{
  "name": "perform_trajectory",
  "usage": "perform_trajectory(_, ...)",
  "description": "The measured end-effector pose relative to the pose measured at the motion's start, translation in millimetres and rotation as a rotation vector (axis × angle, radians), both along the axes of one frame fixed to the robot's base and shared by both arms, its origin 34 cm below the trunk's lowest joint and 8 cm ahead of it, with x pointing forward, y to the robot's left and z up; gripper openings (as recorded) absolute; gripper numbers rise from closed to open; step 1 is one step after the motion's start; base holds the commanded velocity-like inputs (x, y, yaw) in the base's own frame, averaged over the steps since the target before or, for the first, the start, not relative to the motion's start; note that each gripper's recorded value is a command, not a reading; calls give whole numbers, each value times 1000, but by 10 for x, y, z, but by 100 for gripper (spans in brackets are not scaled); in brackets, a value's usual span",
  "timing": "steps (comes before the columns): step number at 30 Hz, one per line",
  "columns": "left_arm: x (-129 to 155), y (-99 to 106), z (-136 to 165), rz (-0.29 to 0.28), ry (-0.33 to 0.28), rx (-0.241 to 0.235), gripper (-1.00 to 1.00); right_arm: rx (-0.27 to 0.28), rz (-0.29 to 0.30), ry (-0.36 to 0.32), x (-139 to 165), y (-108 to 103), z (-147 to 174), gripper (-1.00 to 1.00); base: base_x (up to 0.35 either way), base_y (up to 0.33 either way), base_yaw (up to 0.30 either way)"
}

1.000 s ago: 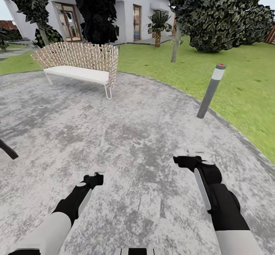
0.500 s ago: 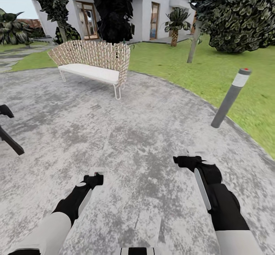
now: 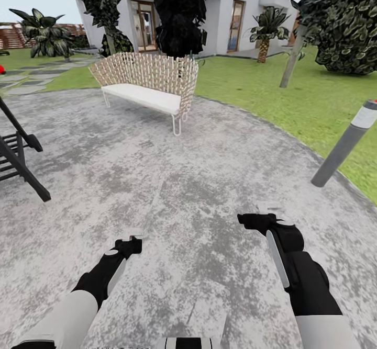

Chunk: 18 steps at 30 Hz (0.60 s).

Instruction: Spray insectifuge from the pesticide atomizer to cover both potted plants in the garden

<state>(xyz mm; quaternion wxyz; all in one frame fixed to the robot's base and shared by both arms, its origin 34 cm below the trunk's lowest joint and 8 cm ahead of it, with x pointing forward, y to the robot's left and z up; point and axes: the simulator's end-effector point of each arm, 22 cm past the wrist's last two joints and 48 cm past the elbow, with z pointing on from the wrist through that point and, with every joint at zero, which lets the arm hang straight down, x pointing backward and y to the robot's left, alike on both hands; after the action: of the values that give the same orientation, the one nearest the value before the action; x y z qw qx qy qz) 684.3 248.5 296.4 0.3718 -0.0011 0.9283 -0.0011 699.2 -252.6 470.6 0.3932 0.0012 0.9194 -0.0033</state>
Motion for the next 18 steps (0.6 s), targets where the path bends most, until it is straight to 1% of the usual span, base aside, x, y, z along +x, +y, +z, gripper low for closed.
perform_trajectory(18, -25, 1, -65, 1, 11, -2, -100, 0, 0, 11, -6, 0, -67, 100, 0, 0, 234)
